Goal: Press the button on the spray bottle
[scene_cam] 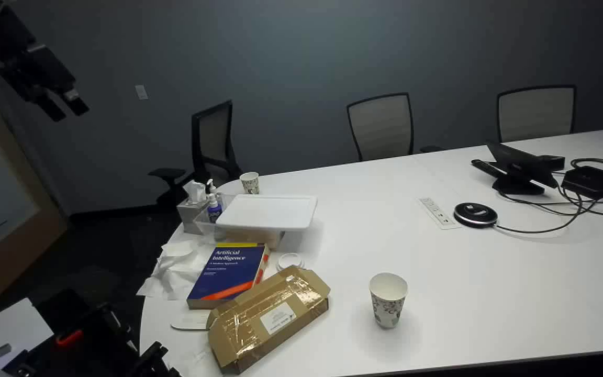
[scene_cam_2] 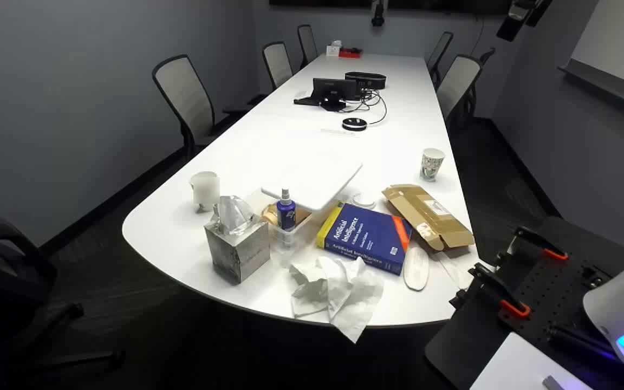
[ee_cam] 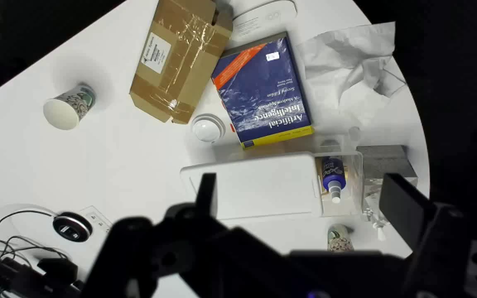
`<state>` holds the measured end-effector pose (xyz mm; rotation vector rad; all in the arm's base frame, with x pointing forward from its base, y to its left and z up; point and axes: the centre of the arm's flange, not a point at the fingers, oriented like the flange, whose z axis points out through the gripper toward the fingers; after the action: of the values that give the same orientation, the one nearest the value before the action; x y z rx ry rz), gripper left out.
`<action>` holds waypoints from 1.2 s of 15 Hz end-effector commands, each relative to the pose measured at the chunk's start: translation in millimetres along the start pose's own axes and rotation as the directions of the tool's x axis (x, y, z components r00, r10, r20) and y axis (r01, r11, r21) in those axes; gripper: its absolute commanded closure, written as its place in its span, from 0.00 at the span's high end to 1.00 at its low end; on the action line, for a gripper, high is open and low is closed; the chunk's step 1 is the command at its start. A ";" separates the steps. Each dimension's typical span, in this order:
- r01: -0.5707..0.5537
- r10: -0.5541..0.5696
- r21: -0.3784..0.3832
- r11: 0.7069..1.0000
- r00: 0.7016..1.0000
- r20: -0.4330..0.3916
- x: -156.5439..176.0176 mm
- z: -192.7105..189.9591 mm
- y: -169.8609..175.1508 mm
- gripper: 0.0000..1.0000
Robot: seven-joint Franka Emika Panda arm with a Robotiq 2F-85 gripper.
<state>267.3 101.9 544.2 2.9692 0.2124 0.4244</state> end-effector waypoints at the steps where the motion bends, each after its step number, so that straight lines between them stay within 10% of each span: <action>1: 0.000 0.000 0.000 1.000 1.000 0.000 0.0 0.0 0.0 1.00; 13: -0.158 0.156 -0.087 0.984 0.987 -0.031 171.9 60.6 -36.1 1.00; 18: -0.095 0.095 0.017 0.995 0.995 -0.007 245.2 134.9 -51.9 1.00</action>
<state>464.4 156.3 493.2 2.9530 0.0329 0.4789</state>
